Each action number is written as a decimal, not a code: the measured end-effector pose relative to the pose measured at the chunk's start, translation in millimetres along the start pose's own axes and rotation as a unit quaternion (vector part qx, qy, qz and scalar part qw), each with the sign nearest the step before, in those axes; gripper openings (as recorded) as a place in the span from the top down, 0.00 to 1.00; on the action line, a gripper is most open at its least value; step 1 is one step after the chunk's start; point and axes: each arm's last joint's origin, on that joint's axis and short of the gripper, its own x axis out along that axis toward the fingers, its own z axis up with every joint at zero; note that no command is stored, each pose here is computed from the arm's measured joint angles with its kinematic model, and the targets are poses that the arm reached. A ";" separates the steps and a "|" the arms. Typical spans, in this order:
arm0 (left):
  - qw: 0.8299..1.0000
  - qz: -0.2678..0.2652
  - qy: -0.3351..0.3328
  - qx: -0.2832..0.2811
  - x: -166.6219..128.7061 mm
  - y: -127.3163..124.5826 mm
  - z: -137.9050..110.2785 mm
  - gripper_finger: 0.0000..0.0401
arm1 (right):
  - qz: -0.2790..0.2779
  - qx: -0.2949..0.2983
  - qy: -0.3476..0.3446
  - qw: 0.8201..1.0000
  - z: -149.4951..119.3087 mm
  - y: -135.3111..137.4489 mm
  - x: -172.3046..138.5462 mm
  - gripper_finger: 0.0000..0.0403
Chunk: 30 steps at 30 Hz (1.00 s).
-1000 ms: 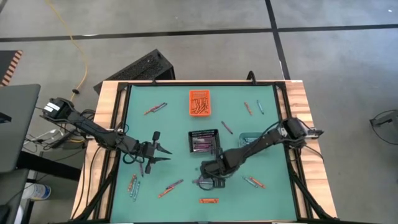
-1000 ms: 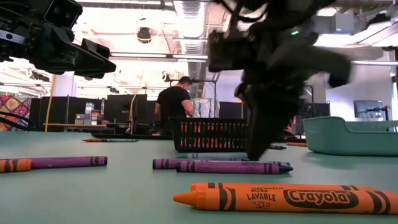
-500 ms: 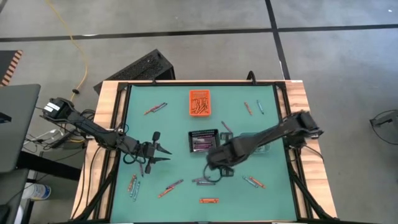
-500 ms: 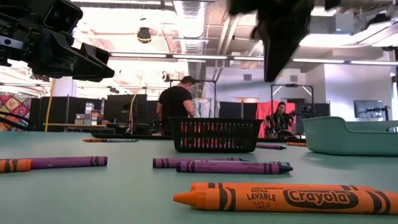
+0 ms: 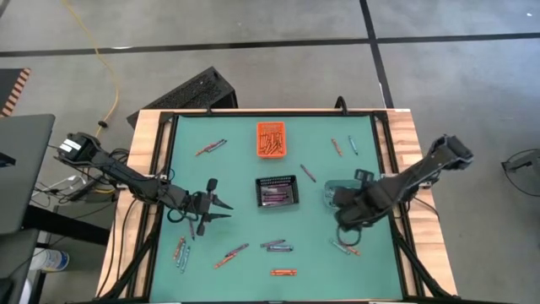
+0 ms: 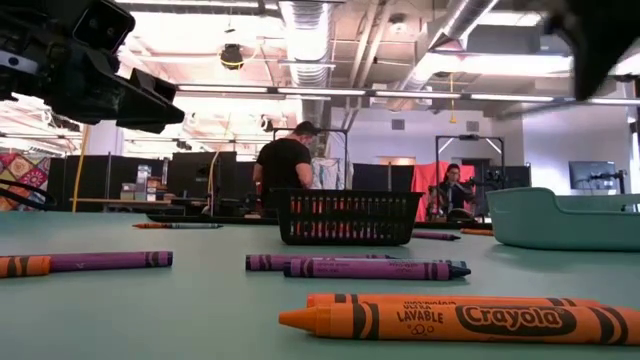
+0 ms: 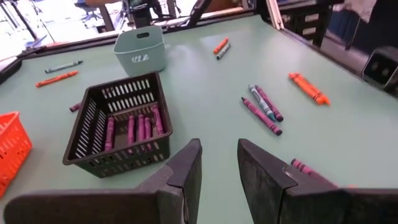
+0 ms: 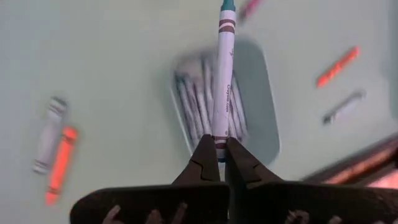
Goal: Sort crayons
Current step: Put the blue crayon into the green bin, then put the violet crayon into the black bin
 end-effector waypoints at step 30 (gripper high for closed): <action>0.952 0.047 -0.039 -0.298 1.2 -8.0 15.3 0.77 | -0.064 -0.115 -0.017 0.991 -61.2 -10.3 87.9 0.78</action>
